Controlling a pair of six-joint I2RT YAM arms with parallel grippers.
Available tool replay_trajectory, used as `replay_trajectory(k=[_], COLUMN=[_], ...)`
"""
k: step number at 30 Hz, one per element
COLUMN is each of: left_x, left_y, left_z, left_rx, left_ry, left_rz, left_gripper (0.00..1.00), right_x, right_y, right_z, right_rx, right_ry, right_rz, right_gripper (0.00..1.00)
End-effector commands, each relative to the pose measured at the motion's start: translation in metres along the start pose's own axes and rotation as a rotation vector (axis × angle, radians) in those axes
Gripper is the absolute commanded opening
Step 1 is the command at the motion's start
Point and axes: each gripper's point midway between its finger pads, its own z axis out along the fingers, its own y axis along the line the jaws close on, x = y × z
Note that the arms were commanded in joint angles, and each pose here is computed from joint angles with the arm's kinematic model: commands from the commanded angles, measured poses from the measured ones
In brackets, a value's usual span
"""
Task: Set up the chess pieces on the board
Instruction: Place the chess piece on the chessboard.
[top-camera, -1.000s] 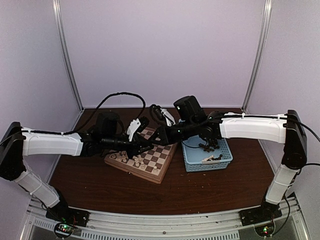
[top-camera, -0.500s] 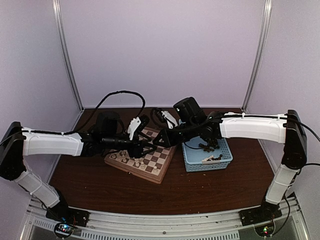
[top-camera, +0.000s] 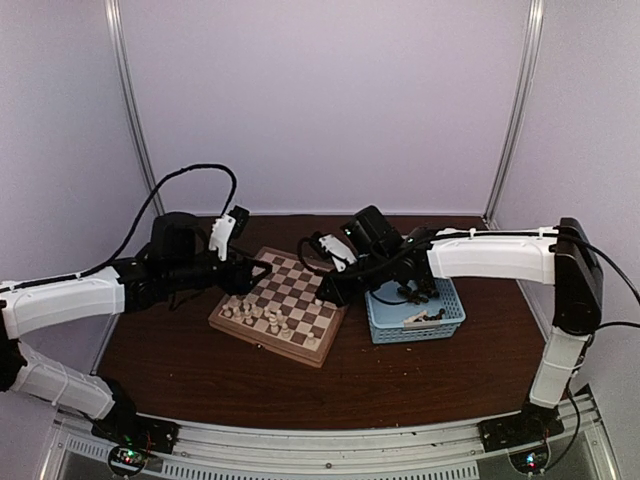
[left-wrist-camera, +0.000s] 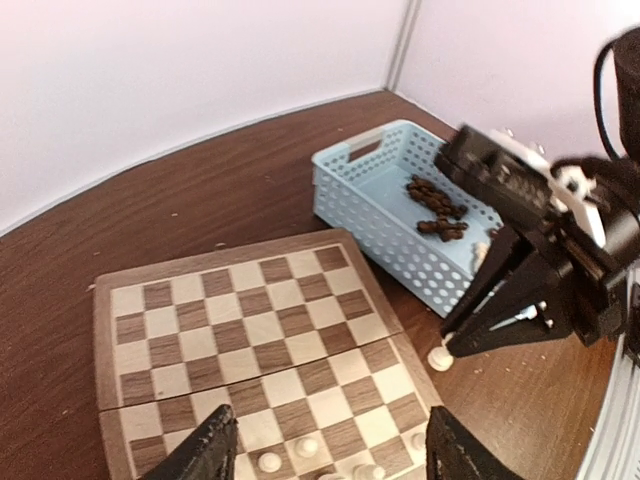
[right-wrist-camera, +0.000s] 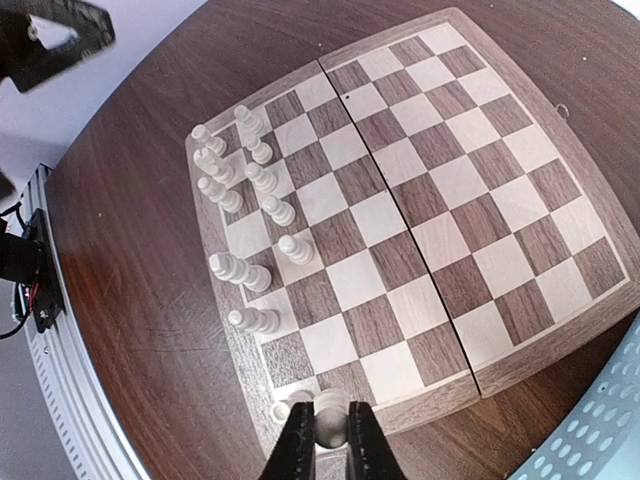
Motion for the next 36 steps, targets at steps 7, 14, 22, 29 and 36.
replay_trajectory(k=[7, 14, 22, 29, 36], left_x=[0.013, 0.015, 0.015, 0.016, 0.018], left_y=[0.089, 0.097, 0.098, 0.098, 0.099], left_z=[-0.050, -0.061, -0.066, -0.066, -0.068], left_rx=[-0.399, -0.461, -0.470, -0.472, -0.484], left_ry=[0.033, 0.054, 0.043, 0.052, 0.060], left_rz=[-0.245, -0.244, -0.226, -0.216, -0.208], left_gripper=[0.70, 0.72, 0.72, 0.72, 0.72], right_x=[-0.016, -0.009, 0.005, 0.012, 0.014], right_y=[0.014, 0.022, 0.026, 0.026, 0.020], right_z=[0.035, 0.057, 0.080, 0.095, 0.103], right_rx=[0.015, 0.017, 0.023, 0.041, 0.084], right_ry=[-0.032, -0.001, 0.037, 0.053, 0.054], right_rz=[-0.116, -0.170, -0.197, -0.205, -0.215], right_gripper=[0.03, 0.03, 0.04, 0.04, 0.05])
